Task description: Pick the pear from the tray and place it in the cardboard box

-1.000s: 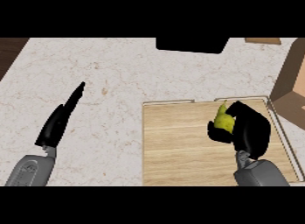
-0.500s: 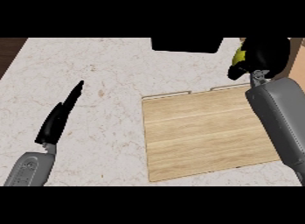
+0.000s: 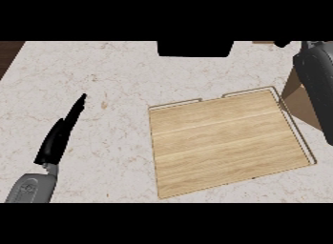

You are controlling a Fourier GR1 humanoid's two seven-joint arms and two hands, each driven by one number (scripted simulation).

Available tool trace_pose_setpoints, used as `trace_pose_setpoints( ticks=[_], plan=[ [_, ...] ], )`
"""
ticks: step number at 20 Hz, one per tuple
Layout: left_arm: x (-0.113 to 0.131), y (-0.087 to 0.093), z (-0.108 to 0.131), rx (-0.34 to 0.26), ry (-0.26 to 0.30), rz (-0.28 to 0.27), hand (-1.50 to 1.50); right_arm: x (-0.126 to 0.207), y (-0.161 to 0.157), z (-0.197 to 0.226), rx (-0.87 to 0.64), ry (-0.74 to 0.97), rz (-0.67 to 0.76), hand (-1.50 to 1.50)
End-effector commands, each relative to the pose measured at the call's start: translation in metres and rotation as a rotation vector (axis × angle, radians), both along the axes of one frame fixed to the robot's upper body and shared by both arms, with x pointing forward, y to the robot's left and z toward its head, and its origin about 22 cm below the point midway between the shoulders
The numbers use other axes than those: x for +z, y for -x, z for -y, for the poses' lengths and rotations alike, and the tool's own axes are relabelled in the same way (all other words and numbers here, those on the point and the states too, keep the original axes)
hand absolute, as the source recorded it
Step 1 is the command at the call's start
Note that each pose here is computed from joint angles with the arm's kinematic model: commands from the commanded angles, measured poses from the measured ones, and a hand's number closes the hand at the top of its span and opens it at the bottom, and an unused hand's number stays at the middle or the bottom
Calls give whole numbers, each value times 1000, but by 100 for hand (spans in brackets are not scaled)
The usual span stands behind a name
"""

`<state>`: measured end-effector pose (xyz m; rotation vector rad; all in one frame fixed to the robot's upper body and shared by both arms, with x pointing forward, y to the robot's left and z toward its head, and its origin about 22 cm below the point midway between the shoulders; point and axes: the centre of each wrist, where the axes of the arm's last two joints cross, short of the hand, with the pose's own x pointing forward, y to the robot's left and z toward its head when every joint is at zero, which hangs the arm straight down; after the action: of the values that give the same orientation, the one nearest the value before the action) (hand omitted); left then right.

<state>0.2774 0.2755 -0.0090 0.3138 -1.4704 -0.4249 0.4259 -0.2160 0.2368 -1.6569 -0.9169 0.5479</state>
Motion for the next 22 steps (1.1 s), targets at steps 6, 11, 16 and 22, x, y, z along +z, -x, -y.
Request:
trace_pose_setpoints(
  ticks=[6, 11, 16, 22],
  plan=[
    [13, 6, -1, -2, -2, -13, 0, -1, 11, 69, -136, -17, 38, 150],
    [10, -8, -5, 3, 7, -4, 0, 1, 5, 138, -198, -62, -15, 150],
    [3, -5, -2, -14, -3, 9, 0, -30, 2, 167, -237, -98, -113, 150],
    [7, -4, 6, -12, -2, 12, 0, -63, 19, 209, -192, -446, -234, -150]
  ],
)
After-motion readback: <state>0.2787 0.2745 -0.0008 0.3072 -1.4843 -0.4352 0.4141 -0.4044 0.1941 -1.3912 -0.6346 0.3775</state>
